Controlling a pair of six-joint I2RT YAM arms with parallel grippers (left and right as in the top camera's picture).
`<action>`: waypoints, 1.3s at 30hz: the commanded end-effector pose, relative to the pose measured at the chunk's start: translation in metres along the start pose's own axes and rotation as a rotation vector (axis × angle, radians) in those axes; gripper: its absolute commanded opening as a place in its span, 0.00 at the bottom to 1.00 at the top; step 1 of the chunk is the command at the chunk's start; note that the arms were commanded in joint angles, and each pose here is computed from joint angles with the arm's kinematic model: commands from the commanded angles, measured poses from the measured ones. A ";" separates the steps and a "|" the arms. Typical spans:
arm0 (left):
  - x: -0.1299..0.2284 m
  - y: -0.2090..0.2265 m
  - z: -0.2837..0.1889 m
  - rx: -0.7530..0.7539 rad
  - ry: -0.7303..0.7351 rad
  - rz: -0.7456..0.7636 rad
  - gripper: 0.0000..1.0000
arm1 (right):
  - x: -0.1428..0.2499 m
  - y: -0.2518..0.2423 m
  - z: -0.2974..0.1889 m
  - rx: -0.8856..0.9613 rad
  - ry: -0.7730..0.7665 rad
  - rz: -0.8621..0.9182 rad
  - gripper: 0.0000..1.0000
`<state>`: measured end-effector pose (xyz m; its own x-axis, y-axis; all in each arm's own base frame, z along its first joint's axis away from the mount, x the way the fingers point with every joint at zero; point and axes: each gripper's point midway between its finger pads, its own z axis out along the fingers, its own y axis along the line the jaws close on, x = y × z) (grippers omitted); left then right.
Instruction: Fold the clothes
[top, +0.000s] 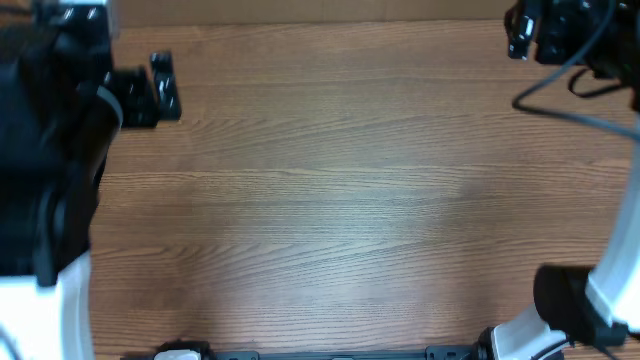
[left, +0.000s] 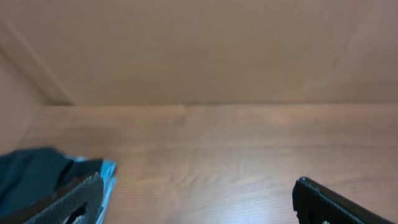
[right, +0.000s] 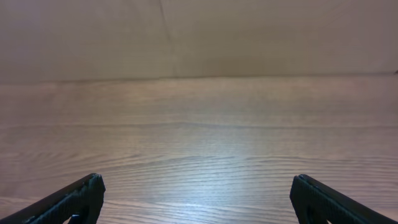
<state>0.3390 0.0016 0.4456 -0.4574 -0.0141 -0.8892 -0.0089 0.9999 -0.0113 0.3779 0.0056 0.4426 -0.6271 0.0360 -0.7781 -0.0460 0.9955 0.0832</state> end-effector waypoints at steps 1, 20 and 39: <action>0.023 0.005 -0.098 -0.032 -0.118 0.044 1.00 | 0.007 0.026 -0.105 -0.074 -0.181 -0.110 1.00; 0.261 -0.030 -0.124 0.217 -0.144 -0.287 1.00 | 0.256 0.009 -0.057 -0.033 -0.138 0.140 1.00; 0.275 -0.003 -0.055 0.051 -0.174 -0.186 1.00 | 0.277 0.032 0.017 -0.198 -0.235 -0.026 1.00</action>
<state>0.1607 -0.0087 0.2247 -0.3158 -0.3358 -0.8874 -0.0621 0.9406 -0.3338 0.2213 0.0445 0.2390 -0.4253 0.0469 -0.9038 -0.2028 0.9683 0.1457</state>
